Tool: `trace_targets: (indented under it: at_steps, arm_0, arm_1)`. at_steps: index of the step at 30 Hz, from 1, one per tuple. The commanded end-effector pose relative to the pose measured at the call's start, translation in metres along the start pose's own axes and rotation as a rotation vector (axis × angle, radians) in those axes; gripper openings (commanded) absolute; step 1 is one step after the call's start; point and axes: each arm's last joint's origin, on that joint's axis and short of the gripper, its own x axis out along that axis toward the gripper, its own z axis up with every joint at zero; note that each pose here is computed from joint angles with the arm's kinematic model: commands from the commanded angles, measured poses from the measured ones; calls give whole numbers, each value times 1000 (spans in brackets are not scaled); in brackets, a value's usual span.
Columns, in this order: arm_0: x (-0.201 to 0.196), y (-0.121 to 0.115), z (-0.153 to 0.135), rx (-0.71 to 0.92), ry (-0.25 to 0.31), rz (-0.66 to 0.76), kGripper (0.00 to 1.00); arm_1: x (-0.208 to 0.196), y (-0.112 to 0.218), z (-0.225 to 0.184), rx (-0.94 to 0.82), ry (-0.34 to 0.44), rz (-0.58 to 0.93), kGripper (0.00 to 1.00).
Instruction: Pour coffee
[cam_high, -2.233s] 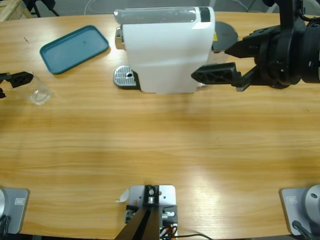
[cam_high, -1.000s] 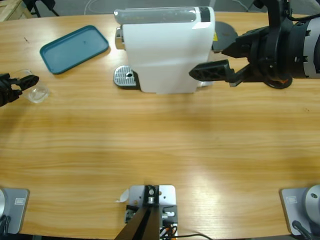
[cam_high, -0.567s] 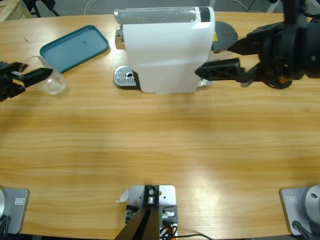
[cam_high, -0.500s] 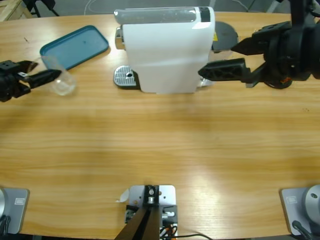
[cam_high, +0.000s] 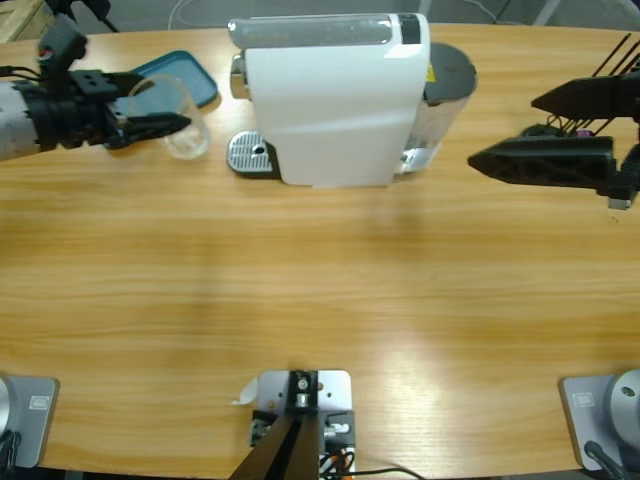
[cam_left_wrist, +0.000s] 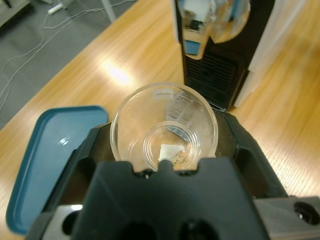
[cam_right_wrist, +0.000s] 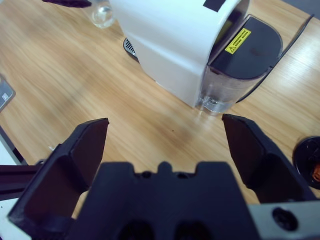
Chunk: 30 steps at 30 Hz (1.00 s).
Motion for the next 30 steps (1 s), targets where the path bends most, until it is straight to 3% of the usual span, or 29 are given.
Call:
trace_targets:
  at_steps: [1,10,30]
  arm_0:
    - [37,1,-14,57,49,-93,0]
    - [87,0,-22,61,-53,-132,0]
    - [79,-13,-23,67,-72,-154,0]
  arm_1:
    - [-12,-4,-13,-5,33,-15,1000]
    - [-25,-4,-15,-6,60,-21,1000]
    - [-11,-3,-10,6,88,-23,1000]
